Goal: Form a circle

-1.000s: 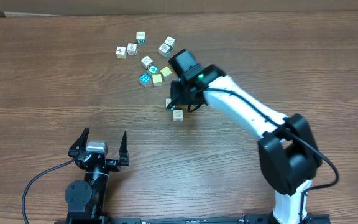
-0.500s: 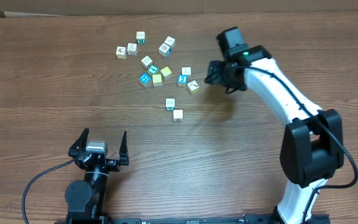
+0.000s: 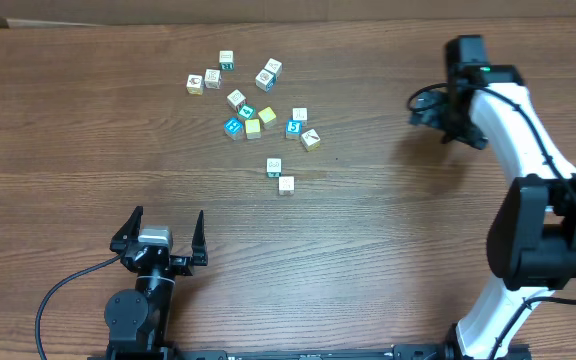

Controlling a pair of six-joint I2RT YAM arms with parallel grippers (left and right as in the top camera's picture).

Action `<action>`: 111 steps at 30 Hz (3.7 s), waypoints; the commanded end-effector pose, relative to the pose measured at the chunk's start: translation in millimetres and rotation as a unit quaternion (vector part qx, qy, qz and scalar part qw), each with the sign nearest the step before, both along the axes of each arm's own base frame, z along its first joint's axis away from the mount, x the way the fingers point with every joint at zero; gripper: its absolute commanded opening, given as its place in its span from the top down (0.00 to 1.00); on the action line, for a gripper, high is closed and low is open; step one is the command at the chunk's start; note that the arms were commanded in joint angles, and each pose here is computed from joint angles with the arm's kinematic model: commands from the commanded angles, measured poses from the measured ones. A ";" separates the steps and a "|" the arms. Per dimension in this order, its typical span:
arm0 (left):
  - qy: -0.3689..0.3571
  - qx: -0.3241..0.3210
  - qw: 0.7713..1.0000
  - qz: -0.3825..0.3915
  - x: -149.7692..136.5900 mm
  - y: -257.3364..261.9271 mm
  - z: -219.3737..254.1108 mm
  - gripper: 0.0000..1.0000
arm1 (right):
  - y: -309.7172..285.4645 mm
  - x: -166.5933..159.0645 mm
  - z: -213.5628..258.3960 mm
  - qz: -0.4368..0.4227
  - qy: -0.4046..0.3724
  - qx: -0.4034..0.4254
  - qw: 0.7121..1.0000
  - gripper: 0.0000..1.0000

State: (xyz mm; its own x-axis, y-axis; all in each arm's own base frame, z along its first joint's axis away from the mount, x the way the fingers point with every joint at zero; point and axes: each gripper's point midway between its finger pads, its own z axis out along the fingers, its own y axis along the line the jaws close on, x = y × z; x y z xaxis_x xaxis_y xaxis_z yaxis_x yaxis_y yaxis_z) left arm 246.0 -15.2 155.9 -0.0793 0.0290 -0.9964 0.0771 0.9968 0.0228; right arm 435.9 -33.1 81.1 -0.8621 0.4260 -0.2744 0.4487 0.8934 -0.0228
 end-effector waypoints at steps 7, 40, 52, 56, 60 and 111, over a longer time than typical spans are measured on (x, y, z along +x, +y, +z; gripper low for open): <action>-0.003 0.006 1.000 0.000 -0.3 0.3 0.4 0.00 | -44.9 1.0 17.8 -0.043 -0.022 -0.012 0.999 0.00; -0.003 0.006 1.000 0.000 -0.3 0.3 0.4 0.00 | -46.0 0.8 17.8 -0.044 -0.022 -0.012 0.999 0.00; -0.004 0.006 1.000 0.000 -0.3 0.3 0.5 0.01 | -46.0 0.8 17.8 -0.044 -0.022 -0.012 0.999 0.00; -0.004 0.008 1.000 0.002 -0.2 0.8 0.6 0.01 | -46.0 0.8 17.8 -0.044 -0.022 -0.012 0.999 0.00; -0.006 0.008 1.000 -0.002 -0.3 -0.6 1.3 0.01 | -46.0 0.8 17.8 -0.044 -0.022 -0.012 0.999 0.00; 0.386 0.000 0.919 -0.077 209.7 -32.0 163.1 0.00 | -46.0 0.8 17.8 -0.044 -0.022 -0.012 0.999 0.00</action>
State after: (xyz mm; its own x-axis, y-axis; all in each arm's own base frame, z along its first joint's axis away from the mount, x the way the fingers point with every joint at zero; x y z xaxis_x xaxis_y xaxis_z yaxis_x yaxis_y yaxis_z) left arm 439.4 -38.2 331.9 -0.7418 0.0784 -0.6660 0.1665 0.9836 -0.0697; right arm 430.5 -76.0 81.3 -0.8237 0.4950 -0.2766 0.5228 0.8519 -0.0323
